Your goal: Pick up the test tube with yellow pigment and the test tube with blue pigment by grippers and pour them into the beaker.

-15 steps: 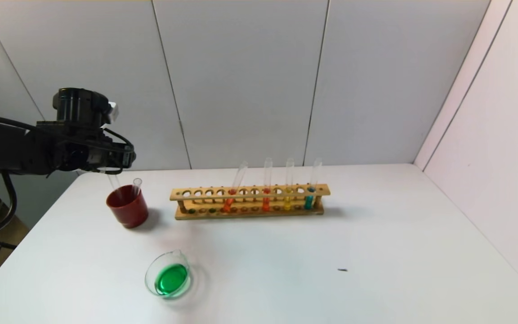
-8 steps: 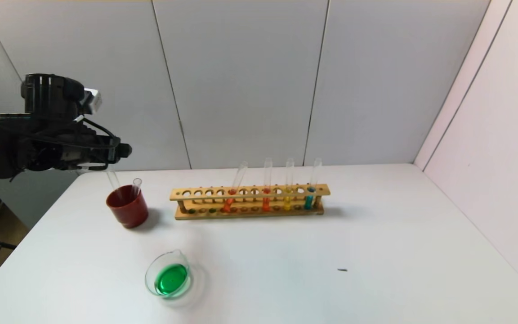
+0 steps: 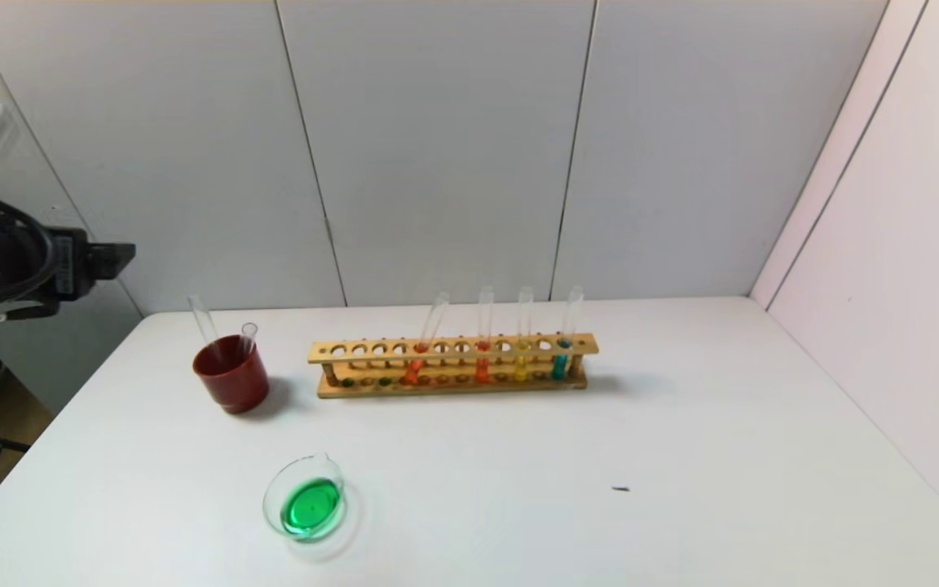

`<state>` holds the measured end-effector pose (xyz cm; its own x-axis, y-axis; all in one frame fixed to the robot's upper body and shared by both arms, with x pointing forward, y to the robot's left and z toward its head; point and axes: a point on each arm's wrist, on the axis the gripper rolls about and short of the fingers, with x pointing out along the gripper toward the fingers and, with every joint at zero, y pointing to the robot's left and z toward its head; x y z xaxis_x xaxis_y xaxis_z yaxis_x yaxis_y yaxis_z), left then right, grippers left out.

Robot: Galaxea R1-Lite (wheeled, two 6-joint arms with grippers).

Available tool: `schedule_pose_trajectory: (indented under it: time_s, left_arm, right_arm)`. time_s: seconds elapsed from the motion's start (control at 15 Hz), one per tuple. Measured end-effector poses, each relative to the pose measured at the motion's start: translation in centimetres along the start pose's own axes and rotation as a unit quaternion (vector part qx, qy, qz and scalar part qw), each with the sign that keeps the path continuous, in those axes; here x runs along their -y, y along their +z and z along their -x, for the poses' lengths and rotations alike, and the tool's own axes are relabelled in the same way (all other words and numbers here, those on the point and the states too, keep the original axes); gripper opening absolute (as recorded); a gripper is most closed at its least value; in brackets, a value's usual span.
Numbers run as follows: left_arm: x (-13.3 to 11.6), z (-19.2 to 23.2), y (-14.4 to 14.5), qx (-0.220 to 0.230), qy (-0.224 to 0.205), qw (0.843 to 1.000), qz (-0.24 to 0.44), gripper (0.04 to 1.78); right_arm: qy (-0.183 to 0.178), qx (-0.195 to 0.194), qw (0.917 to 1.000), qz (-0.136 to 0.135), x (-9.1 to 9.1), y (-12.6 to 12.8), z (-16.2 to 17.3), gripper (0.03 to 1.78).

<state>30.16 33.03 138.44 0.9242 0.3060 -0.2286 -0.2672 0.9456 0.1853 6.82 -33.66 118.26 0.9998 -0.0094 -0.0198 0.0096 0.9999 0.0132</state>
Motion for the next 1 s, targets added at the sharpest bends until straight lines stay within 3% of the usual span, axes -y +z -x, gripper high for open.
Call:
schedule_pose_trajectory:
  time_s: [0.2,0.47,1.0]
  left_arm:
    - [-2.2,5.4,-0.4,0.022,0.043,0.999,0.01,1.75]
    - [-4.7,12.3,-2.0,0.03,0.057,0.998,0.015,1.75]
    - [-7.9,22.0,-8.6,0.029,0.097,0.995,0.019,1.75]
  right_arm:
    - [0.0,0.0,1.0,0.0,0.0,0.0,0.0,1.7]
    - [0.0,0.0,1.0,0.0,0.0,0.0,0.0,1.7]
    - [0.0,0.0,1.0,0.0,0.0,0.0,0.0,1.7]
